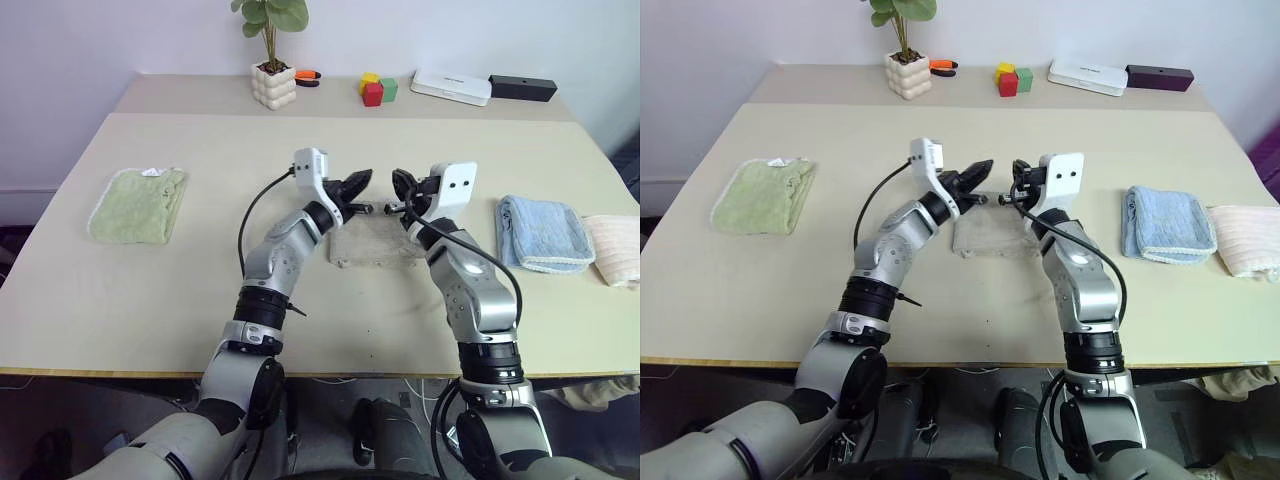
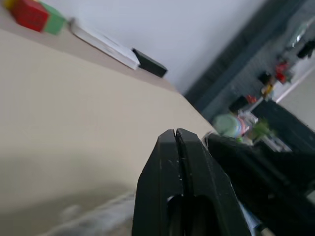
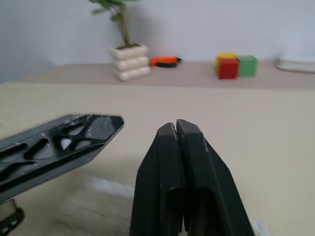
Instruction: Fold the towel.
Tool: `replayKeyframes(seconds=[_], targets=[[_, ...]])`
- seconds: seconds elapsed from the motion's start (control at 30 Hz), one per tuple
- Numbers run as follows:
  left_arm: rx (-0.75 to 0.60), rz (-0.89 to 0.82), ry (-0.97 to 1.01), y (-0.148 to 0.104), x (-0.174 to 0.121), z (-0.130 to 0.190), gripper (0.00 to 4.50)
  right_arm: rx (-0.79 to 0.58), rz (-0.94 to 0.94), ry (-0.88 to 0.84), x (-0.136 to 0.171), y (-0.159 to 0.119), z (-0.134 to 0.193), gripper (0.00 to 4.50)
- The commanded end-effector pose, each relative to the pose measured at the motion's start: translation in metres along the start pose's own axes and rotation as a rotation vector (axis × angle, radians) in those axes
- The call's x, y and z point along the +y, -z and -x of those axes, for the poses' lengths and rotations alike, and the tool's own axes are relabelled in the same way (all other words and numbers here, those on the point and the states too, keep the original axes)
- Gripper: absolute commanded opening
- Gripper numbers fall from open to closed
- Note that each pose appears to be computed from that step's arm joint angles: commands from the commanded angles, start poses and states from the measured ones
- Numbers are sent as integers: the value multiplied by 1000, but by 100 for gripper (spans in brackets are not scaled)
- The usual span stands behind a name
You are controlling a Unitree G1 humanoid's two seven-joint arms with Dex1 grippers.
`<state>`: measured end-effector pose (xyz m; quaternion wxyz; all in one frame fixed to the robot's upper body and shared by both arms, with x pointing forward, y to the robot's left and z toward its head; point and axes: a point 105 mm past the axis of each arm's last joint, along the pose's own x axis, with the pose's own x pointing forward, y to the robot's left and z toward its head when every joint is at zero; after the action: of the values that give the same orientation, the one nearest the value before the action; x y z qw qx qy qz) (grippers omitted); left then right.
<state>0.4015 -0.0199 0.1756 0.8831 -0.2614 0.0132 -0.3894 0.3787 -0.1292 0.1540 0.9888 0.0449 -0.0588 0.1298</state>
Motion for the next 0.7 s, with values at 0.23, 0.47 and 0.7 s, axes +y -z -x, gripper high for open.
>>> replayKeyframes(seconds=[0.23, 0.47, 0.7], targets=[[241, -118, -134, 60, 33, 8, 1, 177, 30, 144, -24, 55, 5, 2], [241, -122, -235, 57, 59, 19, 1, 145, 58, 199, -43, 46, 10, 2], [108, -75, -232, 24, 68, 24, 1, 154, 80, 157, -50, 45, 17, 2]])
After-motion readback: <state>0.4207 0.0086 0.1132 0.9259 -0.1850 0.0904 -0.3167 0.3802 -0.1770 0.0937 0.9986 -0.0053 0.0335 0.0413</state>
